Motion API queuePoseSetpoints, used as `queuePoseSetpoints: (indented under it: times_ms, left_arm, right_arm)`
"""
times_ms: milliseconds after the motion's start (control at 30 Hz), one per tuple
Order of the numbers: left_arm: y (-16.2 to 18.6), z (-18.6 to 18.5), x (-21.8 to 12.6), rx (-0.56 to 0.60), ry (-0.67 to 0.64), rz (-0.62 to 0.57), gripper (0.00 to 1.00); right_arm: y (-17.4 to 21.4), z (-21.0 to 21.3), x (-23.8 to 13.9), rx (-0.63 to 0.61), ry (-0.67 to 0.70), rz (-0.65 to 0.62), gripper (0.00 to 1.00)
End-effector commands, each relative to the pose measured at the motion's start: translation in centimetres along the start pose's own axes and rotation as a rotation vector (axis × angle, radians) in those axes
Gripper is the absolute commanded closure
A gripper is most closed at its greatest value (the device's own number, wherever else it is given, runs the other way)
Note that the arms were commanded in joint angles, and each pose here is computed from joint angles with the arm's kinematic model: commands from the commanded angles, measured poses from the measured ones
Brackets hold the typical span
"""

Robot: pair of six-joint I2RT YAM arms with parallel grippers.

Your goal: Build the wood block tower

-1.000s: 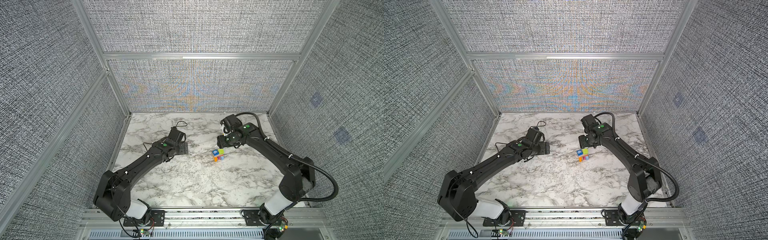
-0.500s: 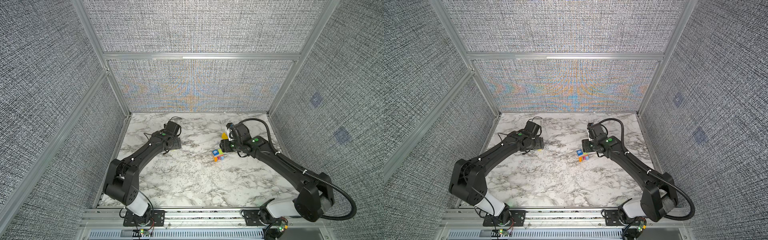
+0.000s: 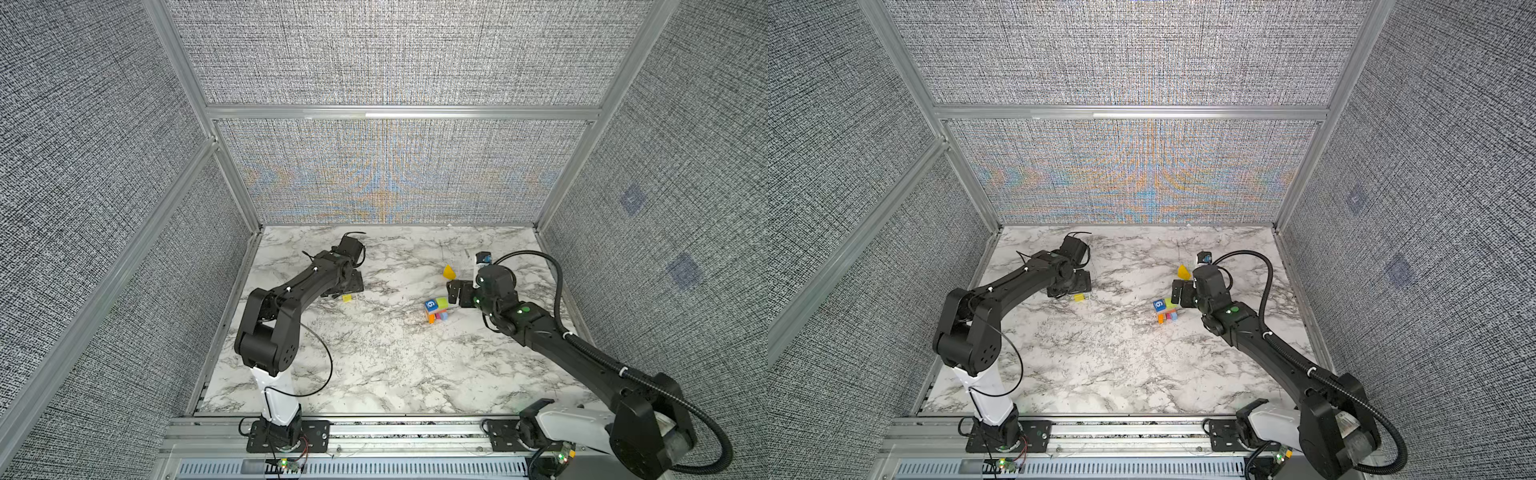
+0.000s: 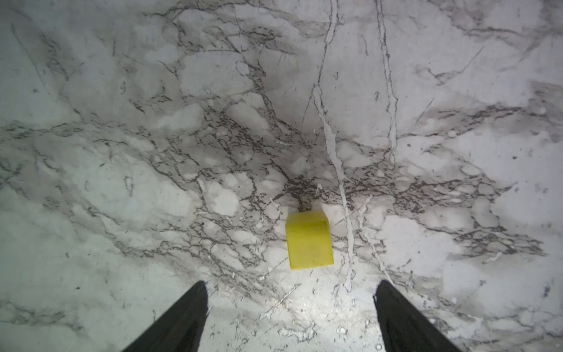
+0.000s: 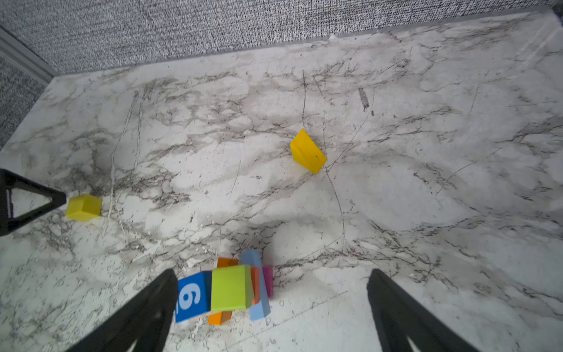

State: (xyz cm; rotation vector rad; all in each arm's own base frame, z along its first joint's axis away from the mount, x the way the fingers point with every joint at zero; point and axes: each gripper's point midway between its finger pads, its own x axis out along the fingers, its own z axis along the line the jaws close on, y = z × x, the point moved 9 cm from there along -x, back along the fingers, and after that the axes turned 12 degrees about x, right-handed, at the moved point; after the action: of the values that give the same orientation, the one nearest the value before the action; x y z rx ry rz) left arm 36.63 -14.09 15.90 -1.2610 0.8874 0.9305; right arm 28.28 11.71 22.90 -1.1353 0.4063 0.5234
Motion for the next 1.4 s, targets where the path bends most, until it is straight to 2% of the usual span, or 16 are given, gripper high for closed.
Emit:
queuePoseSetpoints:
  times_ms: [0,200,533,867,1167,1367]
  left_arm:
    - [-0.4,-0.2,0.6,-0.019,0.016,0.01,0.16]
    - [-0.7,-0.3,1.7,-0.039,0.037,0.027,0.28]
    - [-0.1,-0.3,3.1,-0.059,0.035,0.055,0.31]
    - [0.4,-0.5,4.0,-0.074,0.044,0.081,0.5]
    - [0.3,-0.5,3.3,-0.067,0.055,0.085,0.68]
    - [0.0,-0.5,1.7,-0.04,0.085,0.1,0.72]
  right_arm:
    - [-0.7,-0.4,0.2,0.054,-0.007,-0.061,0.01]
    - [-0.8,-1.6,0.2,0.087,-0.005,-0.074,0.01]
    - [-0.6,-1.8,0.4,0.102,-0.018,-0.064,0.01]
    - [-0.6,-1.9,0.3,0.109,-0.028,-0.047,0.01]
    - [-0.7,-2.0,0.0,0.118,-0.04,-0.051,0.01]
    - [-0.7,-2.0,0.1,0.133,-0.057,-0.035,0.01]
